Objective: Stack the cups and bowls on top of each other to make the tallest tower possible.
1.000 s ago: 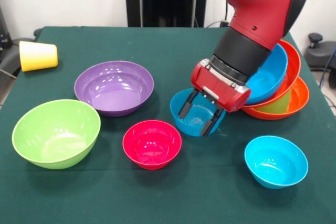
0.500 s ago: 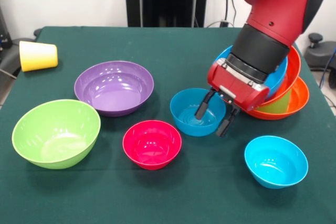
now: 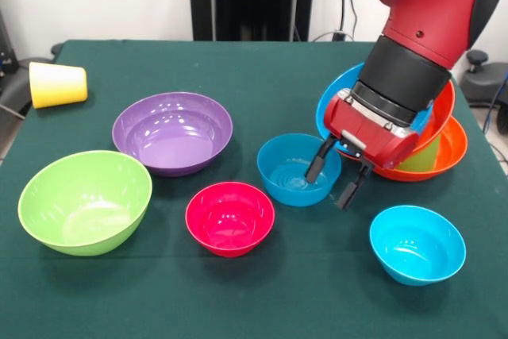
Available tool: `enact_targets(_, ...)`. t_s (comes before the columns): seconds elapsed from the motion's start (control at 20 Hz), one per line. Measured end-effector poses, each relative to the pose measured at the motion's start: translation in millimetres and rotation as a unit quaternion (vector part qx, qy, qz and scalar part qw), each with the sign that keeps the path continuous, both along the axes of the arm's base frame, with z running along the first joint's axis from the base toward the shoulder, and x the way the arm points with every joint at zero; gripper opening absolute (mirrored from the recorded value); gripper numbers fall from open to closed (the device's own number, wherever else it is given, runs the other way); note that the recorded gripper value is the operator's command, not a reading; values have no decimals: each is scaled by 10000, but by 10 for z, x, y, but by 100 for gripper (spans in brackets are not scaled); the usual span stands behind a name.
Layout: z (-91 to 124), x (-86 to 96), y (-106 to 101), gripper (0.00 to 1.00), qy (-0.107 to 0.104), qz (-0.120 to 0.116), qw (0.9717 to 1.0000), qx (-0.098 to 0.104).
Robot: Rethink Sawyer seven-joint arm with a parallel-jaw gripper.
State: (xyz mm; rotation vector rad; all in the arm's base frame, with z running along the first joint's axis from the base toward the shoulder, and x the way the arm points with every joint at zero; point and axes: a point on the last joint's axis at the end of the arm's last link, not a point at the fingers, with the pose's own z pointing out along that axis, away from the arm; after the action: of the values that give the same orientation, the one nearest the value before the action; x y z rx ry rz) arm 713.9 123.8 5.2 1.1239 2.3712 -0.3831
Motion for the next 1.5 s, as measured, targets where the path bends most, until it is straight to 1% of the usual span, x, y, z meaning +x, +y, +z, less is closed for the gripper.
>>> enact_targets(0.3,-143,-39,-48,100,31,-17,10000,-10)
enact_targets(0.6,-351,-76,-95,100,-54,102,9999,-57)
enact_targets(0.85,-494,-119,-114,100,-69,160,9998,-81)
enact_targets(1.05,-538,-137,-128,100,-58,163,9998,-97)
enact_targets(1.5,-525,-123,-136,100,-82,119,9999,-86)
